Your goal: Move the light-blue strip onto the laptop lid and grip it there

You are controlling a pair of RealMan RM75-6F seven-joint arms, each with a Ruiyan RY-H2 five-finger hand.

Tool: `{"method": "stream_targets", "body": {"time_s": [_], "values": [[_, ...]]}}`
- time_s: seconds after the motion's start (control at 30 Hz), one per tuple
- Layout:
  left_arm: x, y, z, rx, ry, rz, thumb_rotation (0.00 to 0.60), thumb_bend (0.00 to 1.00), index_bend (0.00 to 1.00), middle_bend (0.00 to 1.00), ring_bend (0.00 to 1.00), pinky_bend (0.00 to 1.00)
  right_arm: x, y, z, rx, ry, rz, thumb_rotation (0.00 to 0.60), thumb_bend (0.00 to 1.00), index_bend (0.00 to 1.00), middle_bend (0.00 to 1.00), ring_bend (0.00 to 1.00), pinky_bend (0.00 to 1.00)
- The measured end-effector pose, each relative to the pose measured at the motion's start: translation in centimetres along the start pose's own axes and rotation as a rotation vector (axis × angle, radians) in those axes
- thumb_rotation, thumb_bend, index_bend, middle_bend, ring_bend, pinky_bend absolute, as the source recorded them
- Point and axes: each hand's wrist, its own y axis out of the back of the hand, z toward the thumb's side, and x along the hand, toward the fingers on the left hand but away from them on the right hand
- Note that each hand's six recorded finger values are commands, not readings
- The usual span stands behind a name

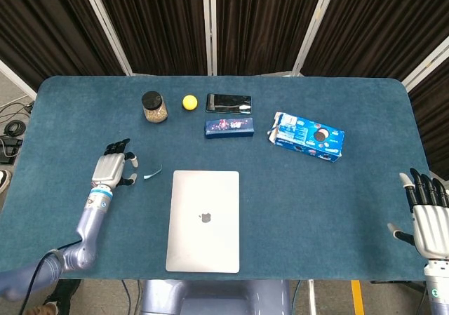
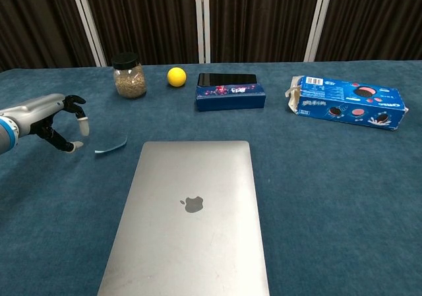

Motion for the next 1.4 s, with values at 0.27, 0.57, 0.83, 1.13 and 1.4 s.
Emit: {"method": "stream_targets", "body": {"time_s": [0.27, 0.57, 0.83, 1.13, 1.4], "values": [[0.1, -0.5, -0.1, 0.004, 0.010, -0.012, 0.600, 0.37, 0.46, 0.00, 0.00, 0.00, 0.0, 0.1, -0.1, -0.004, -0.001, -0.001, 0.600, 0.00, 0.04, 0.00, 0.00, 0.00], [0.0, -1.1, 1.2, 0.008, -0.025, -0.029, 0.600, 0.37, 0.46, 0.00, 0.00, 0.00, 0.0, 0.0, 0.0, -0.005, -0.001, 0.003, 0.600, 0.00, 0.04, 0.00, 0.00, 0.00], [-0.4, -1.9, 2.1, 0.021, -0.044, -0.045, 0.600, 0.37, 0.46, 0.00, 0.00, 0.00, 0.0, 0.1, -0.2, -0.007, -0.004, 0.003, 0.600, 0.00, 0.04, 0.00, 0.00, 0.00], [-0.6, -2.4, 2.4, 0.049, -0.071, -0.046, 0.600, 0.38, 0.46, 0.00, 0.00, 0.00, 0.0, 0.1, -0.1, -0.011, -0.001, 0.003, 0.600, 0.00, 0.04, 0.00, 0.00, 0.00], [-0.4, -2.8, 3.2, 0.061, -0.099, -0.046, 0.600, 0.39, 0.46, 0.00, 0.00, 0.00, 0.0, 0.1, -0.1, -0.012, -0.003, 0.004, 0.600, 0.00, 0.04, 0.00, 0.00, 0.00]]}}
